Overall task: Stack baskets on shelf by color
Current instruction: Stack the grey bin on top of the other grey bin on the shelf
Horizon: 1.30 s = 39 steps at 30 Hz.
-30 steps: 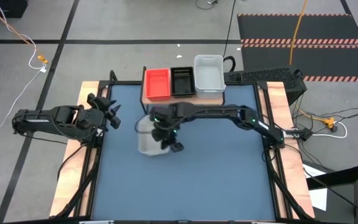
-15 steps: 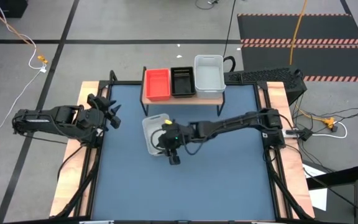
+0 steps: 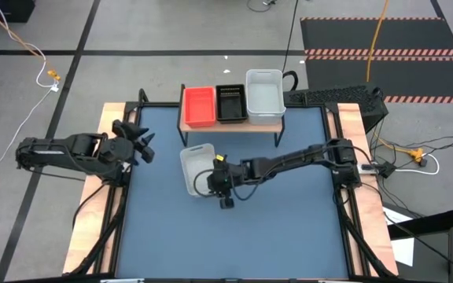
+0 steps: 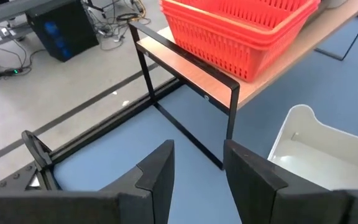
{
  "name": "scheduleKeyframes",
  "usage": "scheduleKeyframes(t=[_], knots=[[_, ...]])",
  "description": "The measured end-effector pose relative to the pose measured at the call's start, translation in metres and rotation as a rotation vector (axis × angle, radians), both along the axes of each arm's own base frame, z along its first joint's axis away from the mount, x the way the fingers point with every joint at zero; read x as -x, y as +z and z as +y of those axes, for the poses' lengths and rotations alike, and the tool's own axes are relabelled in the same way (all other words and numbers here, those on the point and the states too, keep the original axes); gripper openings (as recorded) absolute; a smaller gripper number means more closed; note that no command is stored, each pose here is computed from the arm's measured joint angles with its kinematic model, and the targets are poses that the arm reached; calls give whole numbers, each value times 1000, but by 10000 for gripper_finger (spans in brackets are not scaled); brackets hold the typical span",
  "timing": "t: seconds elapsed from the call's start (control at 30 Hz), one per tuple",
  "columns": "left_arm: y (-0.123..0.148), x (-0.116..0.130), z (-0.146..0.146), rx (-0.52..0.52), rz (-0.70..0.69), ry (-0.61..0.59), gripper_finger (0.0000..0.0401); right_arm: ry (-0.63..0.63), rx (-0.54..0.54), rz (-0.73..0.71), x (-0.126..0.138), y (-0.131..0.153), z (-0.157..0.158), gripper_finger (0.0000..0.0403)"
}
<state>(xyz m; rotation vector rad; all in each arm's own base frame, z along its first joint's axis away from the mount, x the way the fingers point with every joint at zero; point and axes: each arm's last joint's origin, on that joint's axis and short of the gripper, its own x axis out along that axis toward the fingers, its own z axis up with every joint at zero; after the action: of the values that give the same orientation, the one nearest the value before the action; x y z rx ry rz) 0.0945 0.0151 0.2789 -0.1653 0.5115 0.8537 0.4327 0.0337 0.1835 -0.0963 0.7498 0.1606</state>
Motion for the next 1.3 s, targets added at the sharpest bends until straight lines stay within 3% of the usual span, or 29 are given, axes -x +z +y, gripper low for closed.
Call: scheduleKeyframes(t=[0.2, 0.37, 0.5, 0.63, 0.73, 0.9, 1.1, 1.3], knots=[[-2, -5, 0, -8, 35, -7, 140, 48, -80, 45, 3, -2, -2, 16], [-1, -5, 0, -17, 38, -16, 140, 118, -121, 125, 14, 6, 0, 4], [-1, -5, 0, -25, 46, -24, 140, 308, -153, 133, 40, 44, 9, 2], [-1, -5, 0, -33, 56, -30, 140, 441, -157, 15, 77, 110, 16, 2], [-1, -5, 0, -34, 55, -29, 140, 435, -81, -134, 111, 164, 12, 1], [-1, -5, 0, -25, 41, -22, 140, 250, 224, -270, 179, 224, -9, 1], [-1, -5, 0, -3, 10, -1, 140, -77, 565, -218, 222, 243, -42, 1], [3, -13, -1, 1, -50, -2, 140, -182, 697, -112, 221, 239, -82, 0]])
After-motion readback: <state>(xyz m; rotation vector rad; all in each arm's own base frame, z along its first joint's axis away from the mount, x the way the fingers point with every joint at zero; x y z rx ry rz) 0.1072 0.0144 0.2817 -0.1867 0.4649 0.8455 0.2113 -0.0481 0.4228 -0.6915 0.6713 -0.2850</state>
